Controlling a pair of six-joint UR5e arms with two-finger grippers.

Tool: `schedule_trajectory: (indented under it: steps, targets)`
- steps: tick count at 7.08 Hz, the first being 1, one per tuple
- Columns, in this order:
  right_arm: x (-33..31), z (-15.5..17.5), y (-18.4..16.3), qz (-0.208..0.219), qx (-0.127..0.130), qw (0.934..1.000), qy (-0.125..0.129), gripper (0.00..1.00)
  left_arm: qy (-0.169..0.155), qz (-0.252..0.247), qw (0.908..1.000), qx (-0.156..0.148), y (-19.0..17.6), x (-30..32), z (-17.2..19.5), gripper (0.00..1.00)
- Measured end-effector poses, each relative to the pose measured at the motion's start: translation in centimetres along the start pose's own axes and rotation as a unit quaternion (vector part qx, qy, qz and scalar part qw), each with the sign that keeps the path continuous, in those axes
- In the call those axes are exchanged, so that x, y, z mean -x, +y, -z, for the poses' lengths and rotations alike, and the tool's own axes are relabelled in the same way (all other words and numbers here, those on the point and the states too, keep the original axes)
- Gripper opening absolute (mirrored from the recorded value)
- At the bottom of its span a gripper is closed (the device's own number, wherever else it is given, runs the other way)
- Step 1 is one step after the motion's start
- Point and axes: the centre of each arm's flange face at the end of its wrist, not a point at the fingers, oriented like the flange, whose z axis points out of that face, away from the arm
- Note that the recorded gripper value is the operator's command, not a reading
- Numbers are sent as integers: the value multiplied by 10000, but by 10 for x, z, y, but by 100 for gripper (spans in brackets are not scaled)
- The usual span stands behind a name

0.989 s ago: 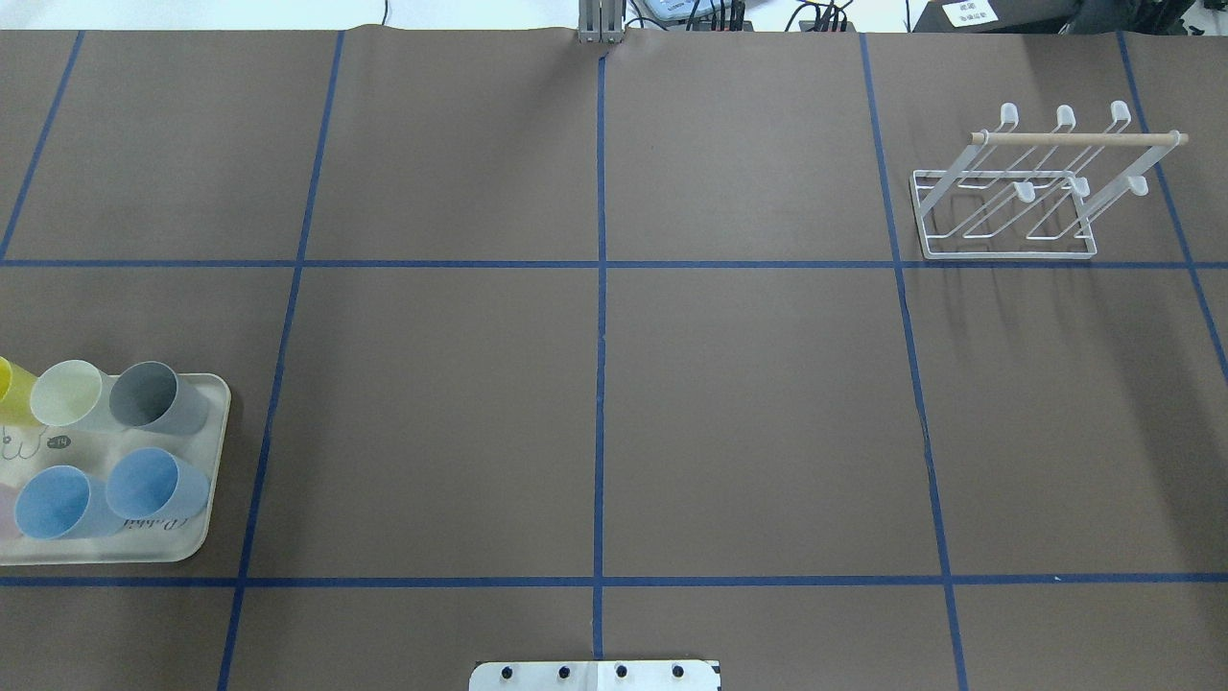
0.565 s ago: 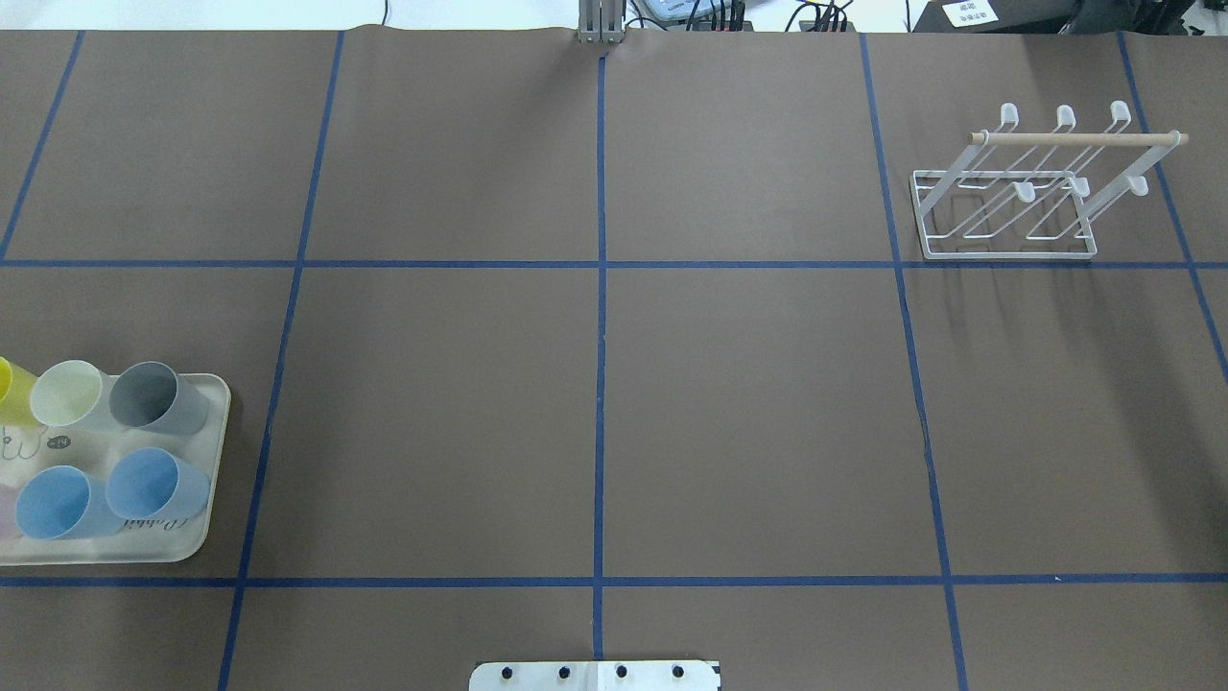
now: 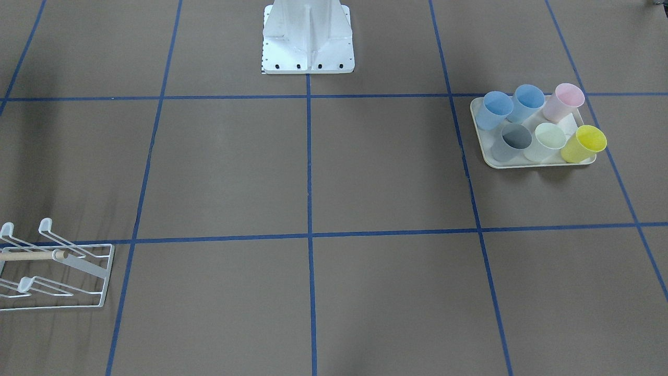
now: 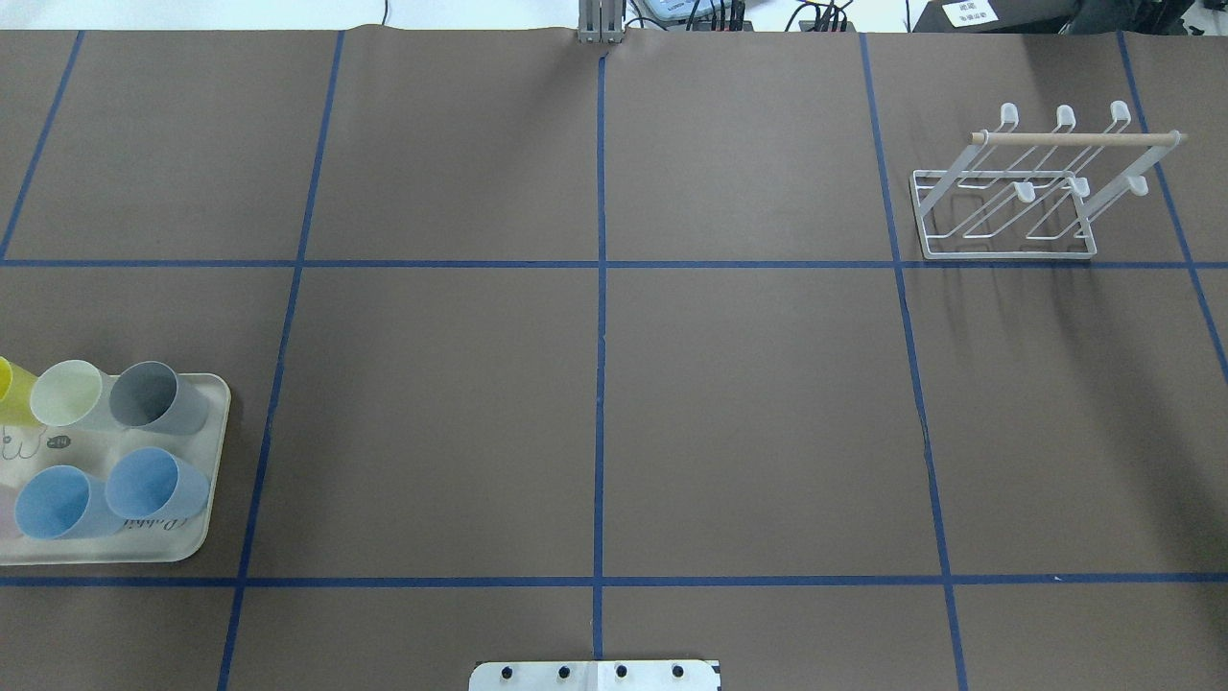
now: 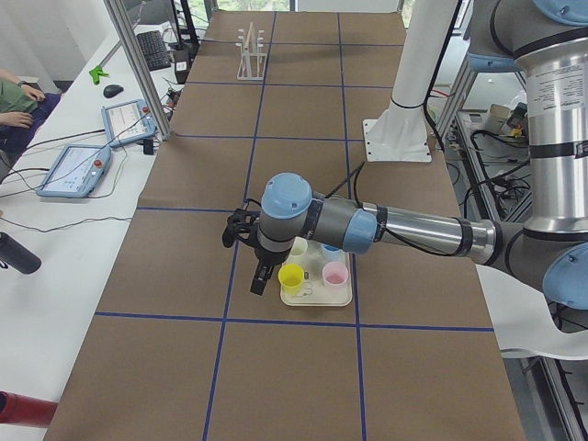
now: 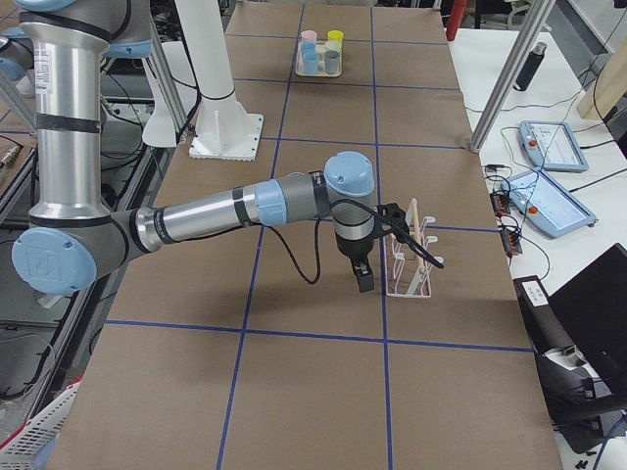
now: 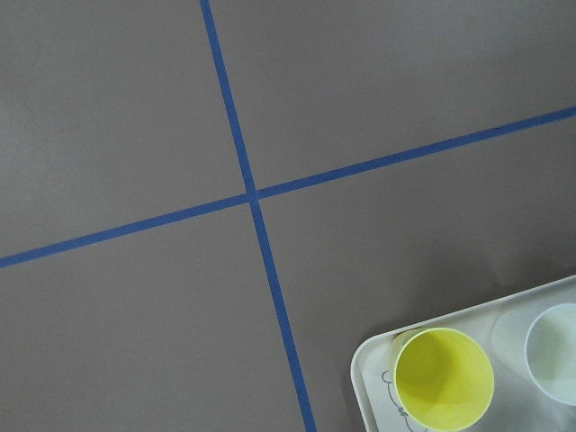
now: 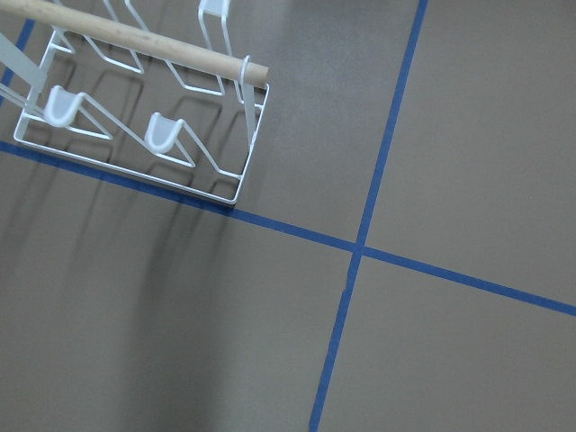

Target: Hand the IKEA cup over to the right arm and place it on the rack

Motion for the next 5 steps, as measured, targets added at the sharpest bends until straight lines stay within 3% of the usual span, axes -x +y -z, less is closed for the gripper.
schedule_trajectory:
  steps: [2, 4, 5]
  targets:
    - [5, 0, 10, 230, -331, 9991, -111, 99, 10, -18, 10000, -26, 0, -1, -1, 100]
    - [28, -3, 11, 240, -438, 9962, -707, 100, 45, -53, 10000, 29, 0, -6, -7, 100]
    - [47, -9, 13, 57, -425, 9952, -884, 100, 87, -47, 9999, 130, 2, -11, -18, 100]
